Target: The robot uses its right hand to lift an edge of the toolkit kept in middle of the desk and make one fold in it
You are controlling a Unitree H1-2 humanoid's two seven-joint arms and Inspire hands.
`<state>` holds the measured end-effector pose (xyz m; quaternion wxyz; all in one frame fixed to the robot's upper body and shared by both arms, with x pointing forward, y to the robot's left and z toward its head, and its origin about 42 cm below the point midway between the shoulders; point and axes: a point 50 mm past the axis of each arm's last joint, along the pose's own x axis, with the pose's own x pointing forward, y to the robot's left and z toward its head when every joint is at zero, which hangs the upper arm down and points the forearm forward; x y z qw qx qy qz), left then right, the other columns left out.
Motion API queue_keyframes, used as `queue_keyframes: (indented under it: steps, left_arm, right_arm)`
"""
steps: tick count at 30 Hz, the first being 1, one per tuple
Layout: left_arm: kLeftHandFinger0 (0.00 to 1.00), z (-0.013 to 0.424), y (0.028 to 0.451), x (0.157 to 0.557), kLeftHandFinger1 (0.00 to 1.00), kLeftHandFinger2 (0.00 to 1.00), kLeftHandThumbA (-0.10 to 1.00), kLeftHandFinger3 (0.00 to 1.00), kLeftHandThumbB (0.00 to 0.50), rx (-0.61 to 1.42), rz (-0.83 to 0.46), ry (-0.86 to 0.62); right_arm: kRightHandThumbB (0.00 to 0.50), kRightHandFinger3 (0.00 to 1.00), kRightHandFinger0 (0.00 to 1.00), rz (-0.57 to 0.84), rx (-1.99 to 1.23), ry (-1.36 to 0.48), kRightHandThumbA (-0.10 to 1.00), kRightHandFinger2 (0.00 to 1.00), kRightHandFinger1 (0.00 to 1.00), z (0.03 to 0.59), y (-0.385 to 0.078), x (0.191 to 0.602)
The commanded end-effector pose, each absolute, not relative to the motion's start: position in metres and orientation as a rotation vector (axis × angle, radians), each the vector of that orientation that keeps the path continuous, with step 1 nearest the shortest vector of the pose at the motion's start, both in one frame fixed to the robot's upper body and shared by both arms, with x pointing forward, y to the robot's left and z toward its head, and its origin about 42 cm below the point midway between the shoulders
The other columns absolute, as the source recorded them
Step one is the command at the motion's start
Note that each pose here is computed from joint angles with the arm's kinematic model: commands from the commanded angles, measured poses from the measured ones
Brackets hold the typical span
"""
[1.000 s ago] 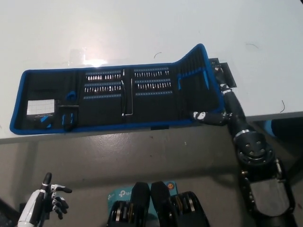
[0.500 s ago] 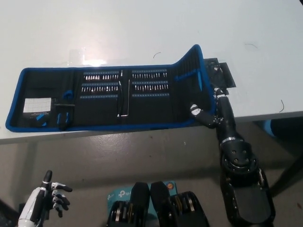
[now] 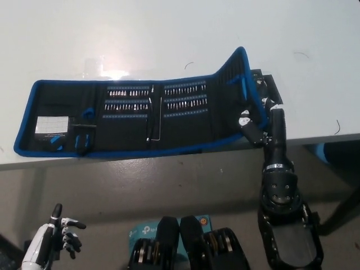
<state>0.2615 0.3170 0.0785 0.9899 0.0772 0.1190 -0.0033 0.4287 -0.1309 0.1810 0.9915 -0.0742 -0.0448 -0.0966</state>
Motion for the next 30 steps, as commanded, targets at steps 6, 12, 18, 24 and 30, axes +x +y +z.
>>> queue_keyframes:
  steps: [6,12,18,24,30]
  left_arm:
    - [0.23,0.092,0.322,0.267,0.26,0.26,1.0,0.4,0.5,0.178,-0.047,0.181]
    - [0.22,0.094,0.322,0.27,0.27,0.27,1.0,0.41,0.5,0.187,-0.068,0.178]
    - [0.23,0.094,0.321,0.271,0.28,0.3,1.0,0.42,0.5,0.191,-0.07,0.187]
    - [0.26,0.094,0.32,0.27,0.29,0.29,1.0,0.43,0.5,0.185,-0.084,0.192]
    - [0.24,0.095,0.318,0.274,0.27,0.3,1.0,0.43,0.5,0.186,-0.092,0.189]
  right_arm:
    - [0.069,0.27,0.0,-0.169,-0.311,-0.386,-0.1,0.12,0.04,0.23,-0.113,0.438]
    - [0.109,0.29,0.0,0.183,-0.773,-0.448,-0.1,0.03,0.0,0.255,-0.086,0.441]
    - [0.185,0.47,0.0,0.309,-1.051,-0.472,-0.1,0.0,0.0,0.233,-0.074,0.434]
    - [0.226,0.45,0.0,0.462,-1.299,-0.426,-0.1,0.0,0.0,0.178,-0.07,0.423]
    - [0.196,0.46,0.0,0.492,-1.374,-0.381,-0.1,0.08,0.03,0.157,-0.072,0.426]
